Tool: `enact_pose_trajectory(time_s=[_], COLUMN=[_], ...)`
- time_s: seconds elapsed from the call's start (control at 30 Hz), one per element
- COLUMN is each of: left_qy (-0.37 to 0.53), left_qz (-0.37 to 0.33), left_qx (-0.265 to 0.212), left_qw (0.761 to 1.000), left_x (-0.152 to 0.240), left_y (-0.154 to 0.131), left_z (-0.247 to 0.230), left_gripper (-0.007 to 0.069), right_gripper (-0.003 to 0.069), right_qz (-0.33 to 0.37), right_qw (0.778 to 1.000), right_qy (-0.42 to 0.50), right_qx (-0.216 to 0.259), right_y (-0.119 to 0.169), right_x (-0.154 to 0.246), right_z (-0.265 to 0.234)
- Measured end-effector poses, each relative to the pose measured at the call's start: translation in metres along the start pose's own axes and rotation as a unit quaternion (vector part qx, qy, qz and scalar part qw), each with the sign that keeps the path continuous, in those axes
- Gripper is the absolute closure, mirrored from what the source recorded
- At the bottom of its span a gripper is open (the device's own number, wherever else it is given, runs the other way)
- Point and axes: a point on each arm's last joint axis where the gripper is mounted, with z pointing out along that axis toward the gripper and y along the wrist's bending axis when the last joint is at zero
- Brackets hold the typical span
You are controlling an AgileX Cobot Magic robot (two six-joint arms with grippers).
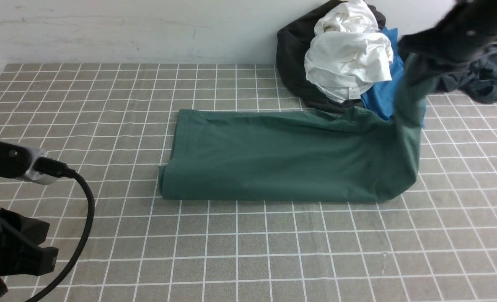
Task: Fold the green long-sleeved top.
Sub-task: Use the right arm to drag the right edge of the fabric to the left and folds it over the left edge
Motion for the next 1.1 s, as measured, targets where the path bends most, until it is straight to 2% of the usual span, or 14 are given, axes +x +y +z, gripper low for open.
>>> enact_pose_trajectory(time_s=[0.03,0.07,0.2,0.23,0.37,0.5,0.6,0.7,0.73,0.77,0.87,0.93,1.0,1.1], left_qy=[0.0,0.0,0.0,-0.001,0.005,0.01,0.01,0.005,0.004,0.004,0.005,0.006,0.001,-0.029], left_qz=[0.0,-0.001,-0.002,-0.002,-0.004,-0.008,-0.01,-0.013,-0.013,-0.015,-0.018,-0.02,-0.021,-0.014], left_qx=[0.0,0.001,0.002,0.002,0.003,0.006,0.008,0.009,0.009,0.01,0.013,0.014,0.015,0.016], left_qw=[1.0,1.0,1.0,1.0,1.0,1.0,1.0,1.0,1.0,1.0,1.0,1.0,1.0,0.999], left_x=[0.0,0.0,0.0,0.0,0.003,0.006,0.006,0.005,0.005,0.005,0.006,0.007,0.007,0.007], left_y=[0.0,0.0,0.0,0.0,0.0,-0.001,-0.001,-0.001,-0.001,-0.002,-0.002,-0.002,-0.003,-0.005], left_z=[0.0,0.0,0.0,0.0,0.002,0.005,0.005,0.005,0.005,0.005,0.006,0.007,0.005,-0.005], left_gripper=[0.0599,0.0599,0.0599,0.0599,0.0599,0.0599,0.0599,0.0599,0.0599,0.0599,0.0599,0.0599,0.0599,0.0599], right_gripper=[0.0636,0.0636,0.0636,0.0636,0.0636,0.0636,0.0624,0.0564,0.0529,0.0448,0.0357,0.033,0.032,0.0364], right_qz=[0.0,-0.023,-0.068,-0.072,-0.106,-0.118,-0.115,-0.113,-0.114,-0.119,-0.133,-0.146,-0.164,-0.166], right_qw=[1.0,0.998,0.988,0.988,0.98,0.975,0.975,0.973,0.973,0.972,0.969,0.968,0.968,0.972], right_qy=[-0.007,-0.024,-0.034,-0.033,-0.025,-0.041,-0.046,-0.046,-0.043,-0.045,-0.061,-0.07,-0.071,-0.052], right_qx=[-0.01,-0.053,-0.133,-0.135,-0.167,-0.183,-0.187,-0.194,-0.195,-0.198,-0.199,-0.193,-0.177,-0.16], right_y=[0.006,0.043,0.126,0.129,0.183,0.206,0.208,0.211,0.211,0.213,0.216,0.216,0.215,0.211], right_x=[-0.001,-0.002,0.012,0.014,0.032,0.029,0.027,0.025,0.025,0.022,0.012,0.007,0.003,0.006], right_z=[0.002,0.017,0.077,0.08,0.131,0.154,0.167,0.176,0.178,0.174,0.16,0.151,0.143,0.145])
